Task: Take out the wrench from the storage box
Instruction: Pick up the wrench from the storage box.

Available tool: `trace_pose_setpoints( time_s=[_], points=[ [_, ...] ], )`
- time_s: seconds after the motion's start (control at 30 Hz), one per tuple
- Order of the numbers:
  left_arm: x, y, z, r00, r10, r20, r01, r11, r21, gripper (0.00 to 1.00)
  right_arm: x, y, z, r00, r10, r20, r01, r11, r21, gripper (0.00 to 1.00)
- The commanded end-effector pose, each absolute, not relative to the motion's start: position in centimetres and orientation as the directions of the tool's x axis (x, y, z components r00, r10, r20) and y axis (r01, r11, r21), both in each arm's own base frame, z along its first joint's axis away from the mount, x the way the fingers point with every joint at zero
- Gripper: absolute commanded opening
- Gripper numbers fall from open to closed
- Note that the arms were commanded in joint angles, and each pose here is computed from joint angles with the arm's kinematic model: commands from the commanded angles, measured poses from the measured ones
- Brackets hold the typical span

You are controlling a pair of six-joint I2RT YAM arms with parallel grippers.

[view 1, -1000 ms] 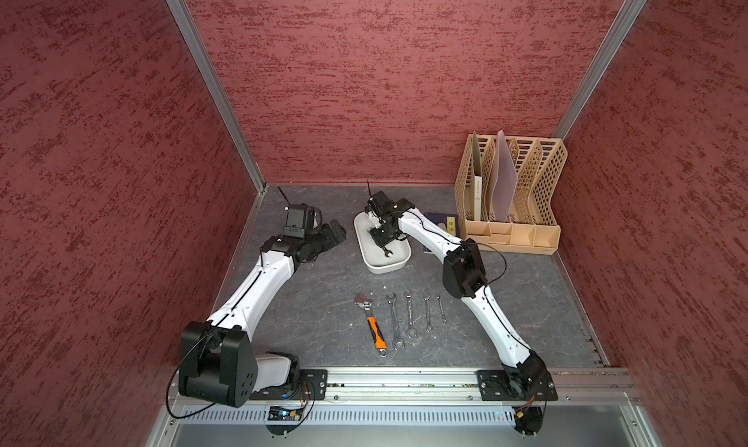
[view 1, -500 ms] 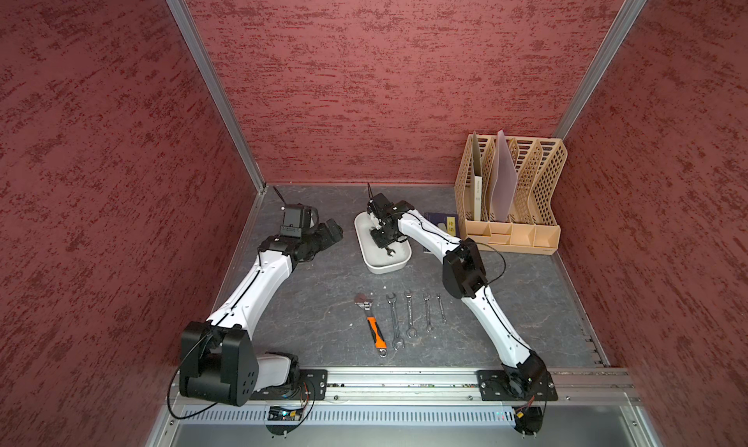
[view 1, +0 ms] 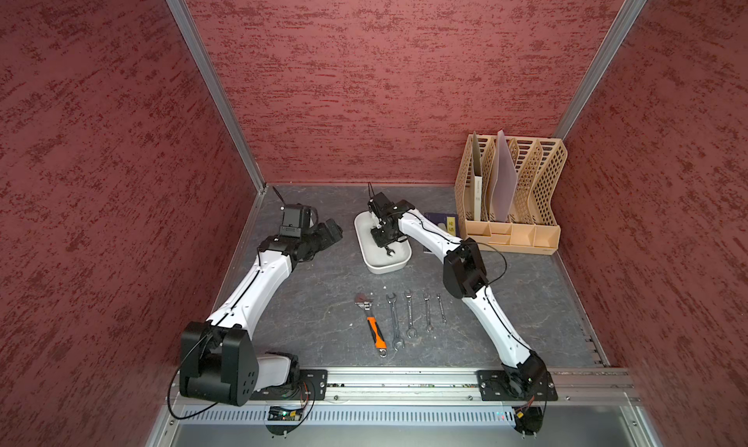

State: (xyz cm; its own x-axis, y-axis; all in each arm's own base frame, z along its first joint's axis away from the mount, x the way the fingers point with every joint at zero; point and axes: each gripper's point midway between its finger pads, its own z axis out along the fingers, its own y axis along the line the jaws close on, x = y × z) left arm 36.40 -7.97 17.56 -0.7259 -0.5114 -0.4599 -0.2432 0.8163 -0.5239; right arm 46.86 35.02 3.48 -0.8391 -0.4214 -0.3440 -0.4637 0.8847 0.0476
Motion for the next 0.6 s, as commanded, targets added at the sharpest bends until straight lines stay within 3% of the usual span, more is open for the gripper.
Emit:
trace_pose_setpoints(
  time_s=[0.0,0.57],
  points=[
    [36.4,-7.8,17.9,-0.72,-0.512,-0.469,-0.232,0.814,-0.533,1.0,47.5,35.0,8.8,-0.816,-0.386,-0.431,-0.442,0.896,0.033,0.12],
    [36.1,-7.8,18.5,-0.712,-0.512,-0.481,-0.221,0.813,-0.539,1.0,45.7,34.0,15.9,-0.791,-0.358,-0.495,-0.414,0.91,0.003,0.12]
  ],
)
